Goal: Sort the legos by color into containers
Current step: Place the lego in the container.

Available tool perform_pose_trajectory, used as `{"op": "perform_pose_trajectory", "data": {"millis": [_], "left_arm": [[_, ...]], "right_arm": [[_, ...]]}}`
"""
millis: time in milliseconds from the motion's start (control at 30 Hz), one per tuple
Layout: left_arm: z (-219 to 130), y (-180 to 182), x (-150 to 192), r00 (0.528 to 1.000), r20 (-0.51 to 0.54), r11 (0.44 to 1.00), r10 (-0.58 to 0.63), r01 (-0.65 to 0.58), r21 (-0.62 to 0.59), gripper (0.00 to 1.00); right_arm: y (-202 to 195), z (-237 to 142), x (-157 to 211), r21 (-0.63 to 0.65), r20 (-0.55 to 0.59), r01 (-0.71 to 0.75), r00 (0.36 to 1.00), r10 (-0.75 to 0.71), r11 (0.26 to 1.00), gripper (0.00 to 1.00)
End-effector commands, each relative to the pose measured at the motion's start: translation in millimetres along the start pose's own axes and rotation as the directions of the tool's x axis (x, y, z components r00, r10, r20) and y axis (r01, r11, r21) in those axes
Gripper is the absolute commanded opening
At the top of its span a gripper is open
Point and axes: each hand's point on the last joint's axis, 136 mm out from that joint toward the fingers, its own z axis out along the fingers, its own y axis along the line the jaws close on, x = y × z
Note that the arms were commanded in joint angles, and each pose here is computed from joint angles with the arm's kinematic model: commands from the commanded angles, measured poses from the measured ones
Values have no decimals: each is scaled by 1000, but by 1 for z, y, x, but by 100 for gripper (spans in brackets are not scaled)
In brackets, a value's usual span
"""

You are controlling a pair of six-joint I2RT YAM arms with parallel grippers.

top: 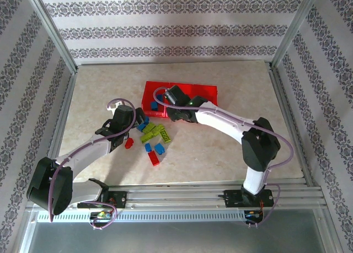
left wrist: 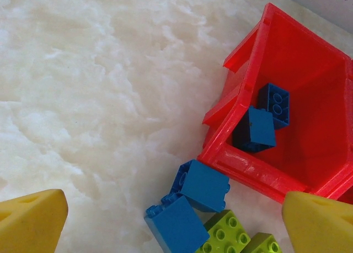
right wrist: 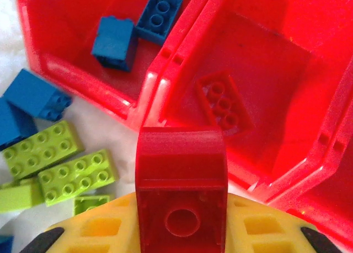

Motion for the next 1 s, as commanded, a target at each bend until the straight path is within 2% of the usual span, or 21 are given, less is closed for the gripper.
{"op": "perform_pose_trajectory", "data": {"millis": [0, 267, 500, 767, 967], "left_arm": [[-2, 9, 0, 1000, -1, 1000, 6, -6, -14, 100], [-1, 10, 3, 1000, -14, 1000, 13, -13, -15, 100], [1, 11, 5, 999, -24, 999, 23, -24, -23, 100], [5, 9, 8, 998, -44, 999, 35, -36, -18, 100], [10, 4, 15, 987, -116, 994, 111, -113, -12, 100]], "right_arm": [[-16, 13, -17, 56, 18, -2, 1000, 1, 998, 29], [-27, 45, -35, 62, 3, -22, 1000, 22, 998, 29], [-36, 63, -36, 67, -18, -48, 999, 49, 997, 32], [-42, 82, -26, 85, -53, -55, 997, 60, 995, 41], [-42, 75, -31, 75, -36, -53, 998, 56, 996, 52]]}}
